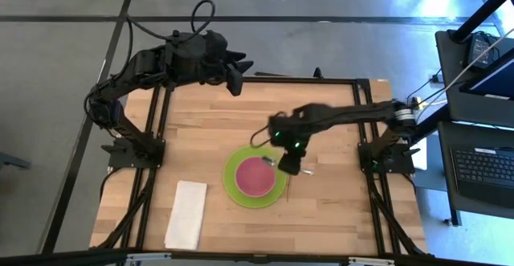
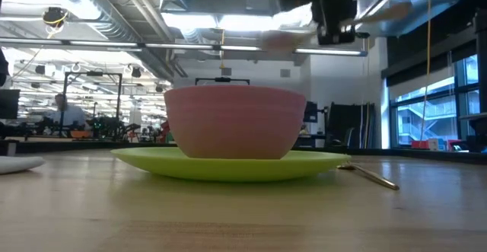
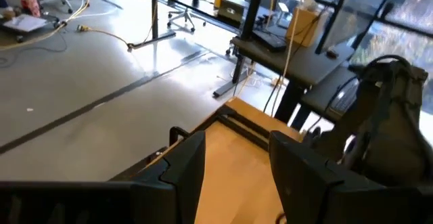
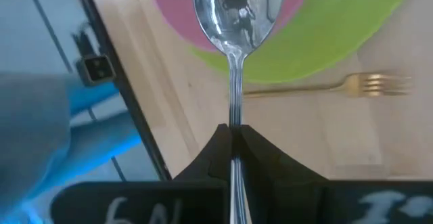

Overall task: Set table place
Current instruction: Put the silver spoon into the pink bowl

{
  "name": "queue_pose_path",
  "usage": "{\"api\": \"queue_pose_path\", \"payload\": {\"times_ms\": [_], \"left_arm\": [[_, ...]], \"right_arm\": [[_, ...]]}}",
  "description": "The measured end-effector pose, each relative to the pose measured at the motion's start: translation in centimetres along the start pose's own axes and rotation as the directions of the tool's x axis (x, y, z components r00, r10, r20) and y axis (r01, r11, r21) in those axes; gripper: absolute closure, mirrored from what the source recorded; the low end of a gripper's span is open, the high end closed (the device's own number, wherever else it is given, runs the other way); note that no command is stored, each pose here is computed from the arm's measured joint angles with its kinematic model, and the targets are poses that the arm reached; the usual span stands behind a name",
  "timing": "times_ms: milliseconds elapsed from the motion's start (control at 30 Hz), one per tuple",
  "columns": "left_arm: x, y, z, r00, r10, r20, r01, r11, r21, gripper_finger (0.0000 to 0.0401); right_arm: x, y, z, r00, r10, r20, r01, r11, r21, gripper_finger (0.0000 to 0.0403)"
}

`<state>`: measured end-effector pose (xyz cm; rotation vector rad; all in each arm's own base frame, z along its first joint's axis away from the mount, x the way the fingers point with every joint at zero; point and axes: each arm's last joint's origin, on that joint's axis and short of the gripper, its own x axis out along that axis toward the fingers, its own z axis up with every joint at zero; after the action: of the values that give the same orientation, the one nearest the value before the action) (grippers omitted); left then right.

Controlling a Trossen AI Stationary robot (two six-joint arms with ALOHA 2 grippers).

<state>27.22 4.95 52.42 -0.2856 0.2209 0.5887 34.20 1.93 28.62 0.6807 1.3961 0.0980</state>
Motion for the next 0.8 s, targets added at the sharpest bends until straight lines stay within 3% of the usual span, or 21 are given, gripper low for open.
{"api": "queue_pose_path", "payload": {"times_ms": [167, 267, 367, 533, 800], "left_arm": [[-1.5, -0.2, -0.5, 0.999, -0.006, -0.040, 0.009, 0.997, 0.077, 0.0244], [-3.1, 0.3, -0.2, 0.998, 0.058, -0.004, -0.057, 0.993, 0.107, 0.0244], [-4.6, 1.1, 0.3, 0.993, 0.111, 0.048, -0.116, 0.988, 0.101, 0.0244], [-6.6, 2.0, 0.7, 0.991, 0.116, 0.069, -0.121, 0.989, 0.089, 0.0244], [-7.1, 2.3, 0.7, 0.991, 0.120, 0.062, -0.125, 0.988, 0.092, 0.0244]], "right_arm": [[3.6, -1.0, 1.6, 0.996, -0.033, -0.087, 0.038, 0.998, 0.052, 0.0385], [4.9, -1.0, 2.3, 0.996, -0.025, -0.089, 0.032, 0.996, 0.082, 0.0385], [6.3, -0.6, 2.9, 0.997, 0.014, -0.079, -0.007, 0.996, 0.094, 0.0385], [8.0, -0.5, 3.2, 0.994, 0.022, -0.103, -0.008, 0.991, 0.135, 0.0385], [6.1, 1.9, 5.4, 0.998, 0.064, -0.008, -0.062, 0.992, 0.108, 0.0385]]}}
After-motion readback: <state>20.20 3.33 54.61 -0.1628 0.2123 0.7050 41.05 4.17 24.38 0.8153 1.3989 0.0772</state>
